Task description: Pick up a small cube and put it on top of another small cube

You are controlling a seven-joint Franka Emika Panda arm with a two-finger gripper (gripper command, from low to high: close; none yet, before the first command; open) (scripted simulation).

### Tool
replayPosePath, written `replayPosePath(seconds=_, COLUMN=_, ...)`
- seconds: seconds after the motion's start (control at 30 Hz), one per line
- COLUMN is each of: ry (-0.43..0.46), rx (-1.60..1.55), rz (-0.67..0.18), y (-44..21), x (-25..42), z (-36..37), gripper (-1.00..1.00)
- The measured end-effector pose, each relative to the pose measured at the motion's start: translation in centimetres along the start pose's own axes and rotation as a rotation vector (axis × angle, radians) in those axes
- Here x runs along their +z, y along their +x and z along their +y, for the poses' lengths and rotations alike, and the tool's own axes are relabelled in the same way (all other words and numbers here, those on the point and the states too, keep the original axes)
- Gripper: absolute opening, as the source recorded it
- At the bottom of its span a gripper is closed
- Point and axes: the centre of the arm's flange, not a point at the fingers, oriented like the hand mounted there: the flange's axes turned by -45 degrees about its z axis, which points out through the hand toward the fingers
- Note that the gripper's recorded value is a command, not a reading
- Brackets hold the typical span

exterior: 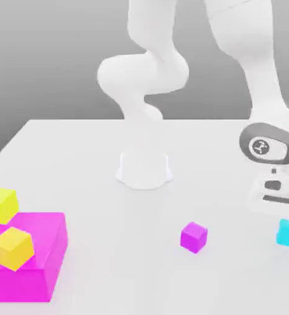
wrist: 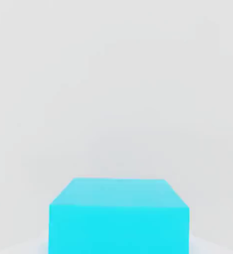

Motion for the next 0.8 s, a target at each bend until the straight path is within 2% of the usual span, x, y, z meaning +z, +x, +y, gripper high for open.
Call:
replayPosePath(seconds=0.27, ry=-0.036, rx=0.694, rz=0.039, y=16.1, x=-3.8, z=10.1, gripper=-1.00)
replayPosePath(seconds=0.47, ry=-0.041, rx=1.255, rz=0.045, y=25.2, x=-7.2, z=23.3, gripper=-1.00)
replayPosePath(seconds=0.67, ry=-0.025, rx=1.915, rz=0.023, y=29.9, x=-11.1, z=41.8, gripper=-1.00)
replayPosePath(seconds=0.77, ry=-0.008, rx=2.168, rz=-0.001, y=30.6, x=-9.0, z=47.4, gripper=-1.00)
replayPosePath(seconds=0.8, ry=-0.007, rx=2.186, rz=-0.003, y=30.6, x=-8.0, z=47.5, gripper=1.00)
